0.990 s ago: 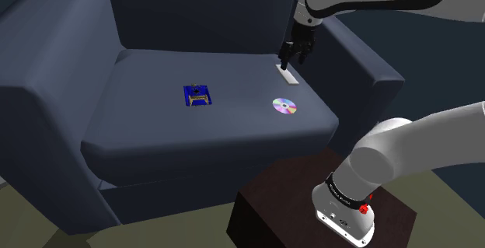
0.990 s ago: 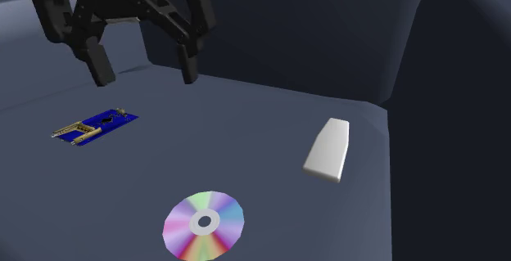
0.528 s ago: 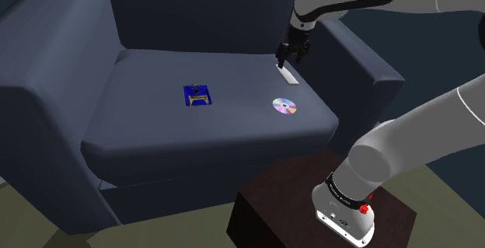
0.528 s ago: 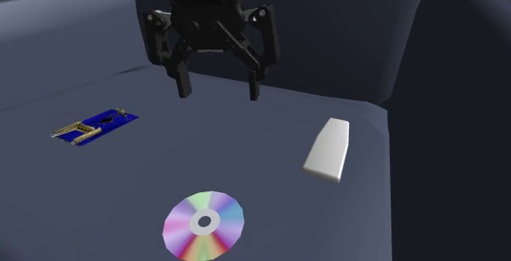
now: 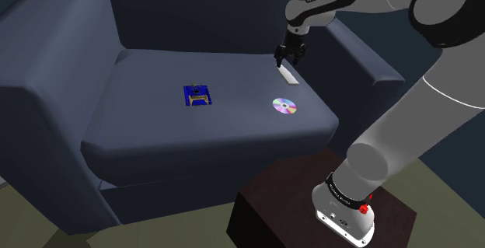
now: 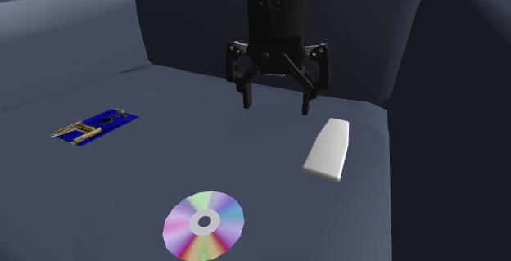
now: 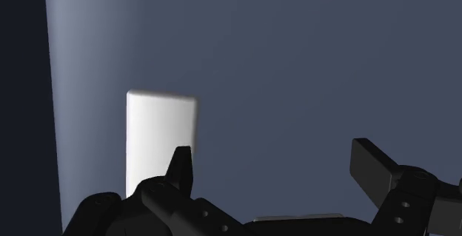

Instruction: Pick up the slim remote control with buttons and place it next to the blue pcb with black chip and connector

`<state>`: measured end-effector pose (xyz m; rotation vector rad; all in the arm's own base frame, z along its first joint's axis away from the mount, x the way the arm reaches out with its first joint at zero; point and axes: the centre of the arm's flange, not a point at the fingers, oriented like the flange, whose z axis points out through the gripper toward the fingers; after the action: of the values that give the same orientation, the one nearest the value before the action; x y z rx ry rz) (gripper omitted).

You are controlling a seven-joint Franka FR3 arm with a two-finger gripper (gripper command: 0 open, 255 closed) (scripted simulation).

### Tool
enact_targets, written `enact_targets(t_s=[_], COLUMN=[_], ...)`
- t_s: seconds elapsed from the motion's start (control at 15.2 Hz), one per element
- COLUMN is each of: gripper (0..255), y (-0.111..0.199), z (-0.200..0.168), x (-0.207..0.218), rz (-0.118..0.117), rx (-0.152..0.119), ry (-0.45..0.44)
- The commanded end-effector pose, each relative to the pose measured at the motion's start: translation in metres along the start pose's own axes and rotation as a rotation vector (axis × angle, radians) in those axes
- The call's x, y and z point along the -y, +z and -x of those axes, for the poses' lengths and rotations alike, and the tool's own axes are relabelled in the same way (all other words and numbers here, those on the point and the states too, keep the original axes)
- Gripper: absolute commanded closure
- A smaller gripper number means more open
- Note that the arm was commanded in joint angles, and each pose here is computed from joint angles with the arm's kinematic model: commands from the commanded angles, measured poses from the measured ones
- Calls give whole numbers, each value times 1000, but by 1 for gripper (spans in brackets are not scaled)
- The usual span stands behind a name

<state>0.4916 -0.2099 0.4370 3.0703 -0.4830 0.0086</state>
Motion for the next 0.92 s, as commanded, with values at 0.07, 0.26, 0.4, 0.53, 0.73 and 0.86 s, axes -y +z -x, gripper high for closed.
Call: enact_targets(t_s=[0.07, 0.26, 0.4, 0.53, 0.73, 0.86], gripper=[0, 0, 0, 0, 0, 0], y=[18, 37, 50, 63, 79, 90], z=[-28, -53, -70, -86, -99, -99], x=[-26, -51, -68, -86, -102, -101], rz=[-6, -12, -16, -20, -24, -24], rx=[5, 11, 14, 18, 21, 21], ry=[39, 79, 105, 131, 154, 154])
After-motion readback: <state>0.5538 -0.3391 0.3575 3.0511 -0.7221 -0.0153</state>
